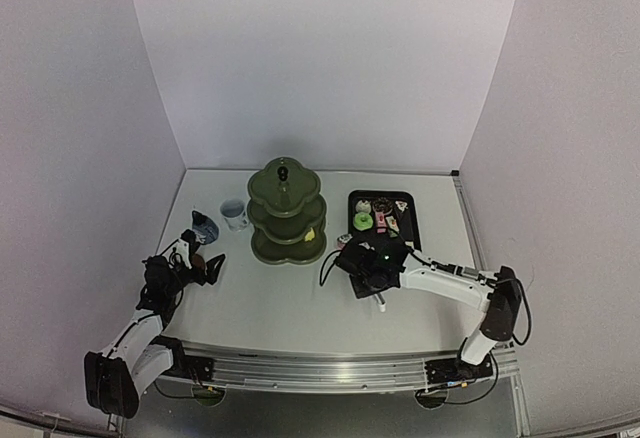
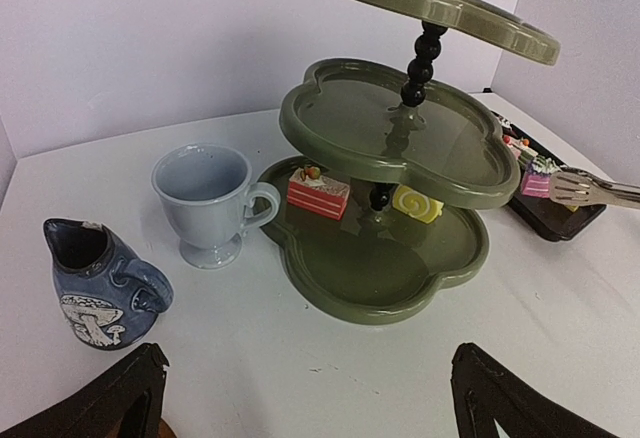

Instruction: Serve the afternoon tea

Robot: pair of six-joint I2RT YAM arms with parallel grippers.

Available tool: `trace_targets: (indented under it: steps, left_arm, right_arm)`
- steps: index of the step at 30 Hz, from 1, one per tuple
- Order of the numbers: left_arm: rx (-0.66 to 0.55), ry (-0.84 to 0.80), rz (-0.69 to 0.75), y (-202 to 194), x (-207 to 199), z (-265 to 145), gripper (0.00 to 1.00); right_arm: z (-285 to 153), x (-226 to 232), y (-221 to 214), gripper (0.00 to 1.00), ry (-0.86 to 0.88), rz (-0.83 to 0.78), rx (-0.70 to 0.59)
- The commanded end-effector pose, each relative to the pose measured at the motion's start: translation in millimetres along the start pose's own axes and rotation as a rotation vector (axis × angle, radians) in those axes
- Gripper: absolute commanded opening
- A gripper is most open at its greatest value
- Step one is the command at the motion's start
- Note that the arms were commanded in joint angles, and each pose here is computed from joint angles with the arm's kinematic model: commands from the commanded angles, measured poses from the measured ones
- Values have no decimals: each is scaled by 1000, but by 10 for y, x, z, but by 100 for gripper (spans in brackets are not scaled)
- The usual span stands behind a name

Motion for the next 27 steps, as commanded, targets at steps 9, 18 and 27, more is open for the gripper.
trace_targets:
  steps: [9,18,27]
  left_arm:
    - [-45,-10,19,169,-22,-4,100]
    - [-40,-10,18,155,-25,-9,100]
    - [-38,-7,23,149,-22,-9,100]
  right_arm:
    - [-27,1059,389,0,280,-185,-131]
    - [325,1585,787,0,298,-179,-210]
    - [635,1766,962,0,222,-132,-262]
Point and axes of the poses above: each gripper's point midway between its finger pads, its own z axis out along the fingers, its own x axis along the line the jaws close on, y = z × x, the point moved 10 cm from there along -z, back along the fingers, and after that the axes turned 2 degrees about -z, right-handed, at the moved point
